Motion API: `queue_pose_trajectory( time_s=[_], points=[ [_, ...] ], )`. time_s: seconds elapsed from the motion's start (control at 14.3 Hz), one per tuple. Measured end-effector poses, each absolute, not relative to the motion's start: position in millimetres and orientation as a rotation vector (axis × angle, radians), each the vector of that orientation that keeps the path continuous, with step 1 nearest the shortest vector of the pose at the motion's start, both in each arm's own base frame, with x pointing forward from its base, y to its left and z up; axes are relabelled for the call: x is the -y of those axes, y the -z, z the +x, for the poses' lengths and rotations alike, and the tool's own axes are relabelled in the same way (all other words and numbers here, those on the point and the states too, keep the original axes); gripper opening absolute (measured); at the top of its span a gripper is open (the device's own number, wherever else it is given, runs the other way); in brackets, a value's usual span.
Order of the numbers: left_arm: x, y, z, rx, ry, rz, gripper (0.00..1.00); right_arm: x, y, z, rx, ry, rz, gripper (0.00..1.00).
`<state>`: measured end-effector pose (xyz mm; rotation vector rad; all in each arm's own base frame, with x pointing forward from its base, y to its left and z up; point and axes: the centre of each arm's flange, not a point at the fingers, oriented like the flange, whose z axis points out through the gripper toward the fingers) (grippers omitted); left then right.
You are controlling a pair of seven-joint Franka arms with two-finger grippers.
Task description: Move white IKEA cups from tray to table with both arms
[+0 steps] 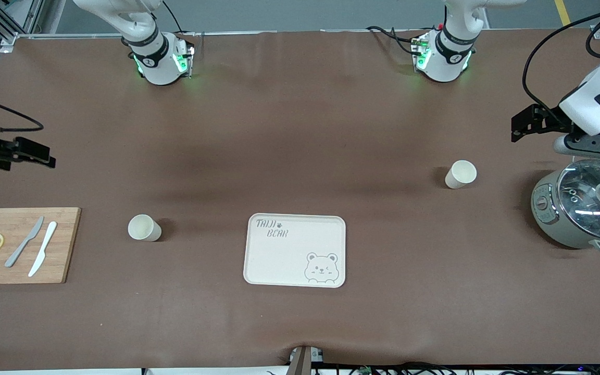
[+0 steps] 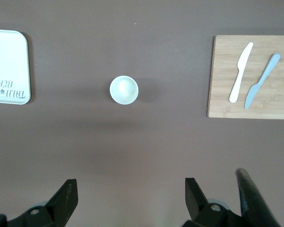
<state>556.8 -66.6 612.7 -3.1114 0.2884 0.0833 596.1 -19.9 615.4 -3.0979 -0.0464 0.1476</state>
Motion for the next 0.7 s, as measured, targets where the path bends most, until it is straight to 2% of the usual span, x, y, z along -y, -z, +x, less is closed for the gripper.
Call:
queue_pose_trajectory(
  time_s=[0.28, 0.7],
  points=[
    [66, -610, 554, -0.288, -0.130, -3.109, 1.00, 27, -651, 575, 0.029, -0.082, -3.104, 1.00],
    [65, -609, 553, -0.287, -0.143, -3.106, 1.00, 28, -643, 577, 0.025, -0.098, -3.105, 1.00]
  ],
)
